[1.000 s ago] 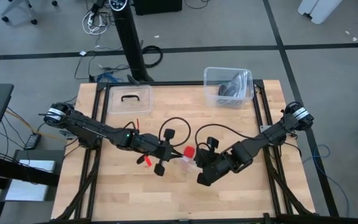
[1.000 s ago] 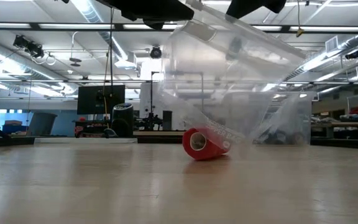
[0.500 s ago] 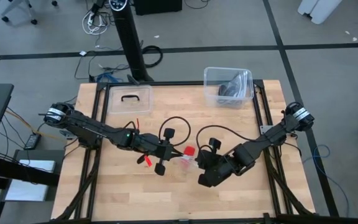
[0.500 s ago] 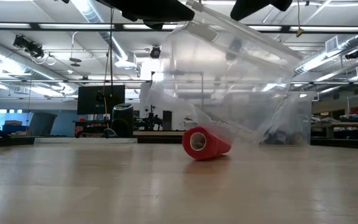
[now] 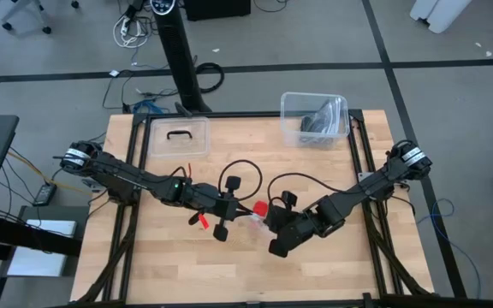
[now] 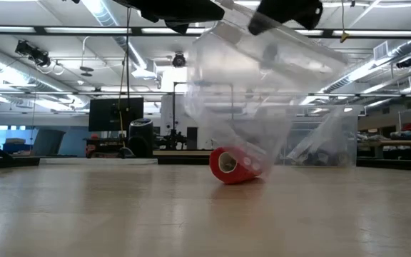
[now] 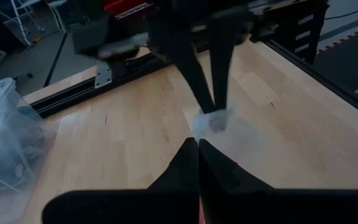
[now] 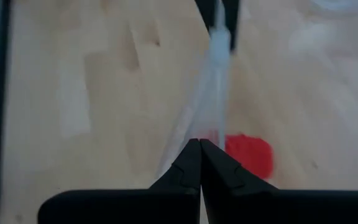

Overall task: Roll bandage
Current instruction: Put the red bandage into the transparent zip bag

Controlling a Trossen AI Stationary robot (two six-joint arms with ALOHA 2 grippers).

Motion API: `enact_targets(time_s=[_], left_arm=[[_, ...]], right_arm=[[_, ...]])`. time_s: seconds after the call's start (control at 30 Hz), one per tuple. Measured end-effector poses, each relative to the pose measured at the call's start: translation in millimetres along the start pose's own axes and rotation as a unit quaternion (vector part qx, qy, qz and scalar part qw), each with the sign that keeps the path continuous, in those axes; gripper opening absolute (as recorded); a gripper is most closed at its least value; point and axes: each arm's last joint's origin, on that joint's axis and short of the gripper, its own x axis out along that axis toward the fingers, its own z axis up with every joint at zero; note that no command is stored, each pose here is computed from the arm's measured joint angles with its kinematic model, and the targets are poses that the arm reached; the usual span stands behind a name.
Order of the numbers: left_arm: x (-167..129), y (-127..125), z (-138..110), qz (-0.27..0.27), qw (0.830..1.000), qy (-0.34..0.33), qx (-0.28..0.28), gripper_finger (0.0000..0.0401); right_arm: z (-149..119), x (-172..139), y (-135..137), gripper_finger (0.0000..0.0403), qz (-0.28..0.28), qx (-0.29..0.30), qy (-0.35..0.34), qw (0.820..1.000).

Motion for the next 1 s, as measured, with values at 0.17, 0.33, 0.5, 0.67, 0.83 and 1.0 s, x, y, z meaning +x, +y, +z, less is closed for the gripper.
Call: enact_targets(time_s=[0.17, 0.33, 0.5, 0.67, 0.83, 1.0], left_arm=[[0, 0, 0, 0.0, 1.0, 0.0, -0.004, 0.0], [0, -1, 0, -0.002, 1.0, 0.002, -0.028, 0.0], [7, -6, -5, -0.008, 0.999, 0.011, -0.046, 0.0], [13, -7, -8, -0.007, 0.998, 0.006, -0.061, 0.0], [15, -7, -7, 0.0, 0.997, -0.003, -0.073, 0.0], [15, -6, -4, 0.006, 0.997, -0.018, -0.079, 0.0]], right_arm=[[0, 11, -2, 0.0, 0.03, 0.009, -0.023, 0.999], [-14, 14, -8, 0.0, -0.041, 0.046, -0.028, 0.998], [-25, 23, 0, 0.0, 0.004, 0.065, -0.071, 0.995], [-42, 37, -3, 0.0001, 0.057, 0.086, -0.099, 0.99], [-50, 40, -6, 0.0041, 0.058, 0.088, -0.104, 0.989], [-42, 31, -5, 0.0113, 0.04, 0.08, -0.12, 0.989]])
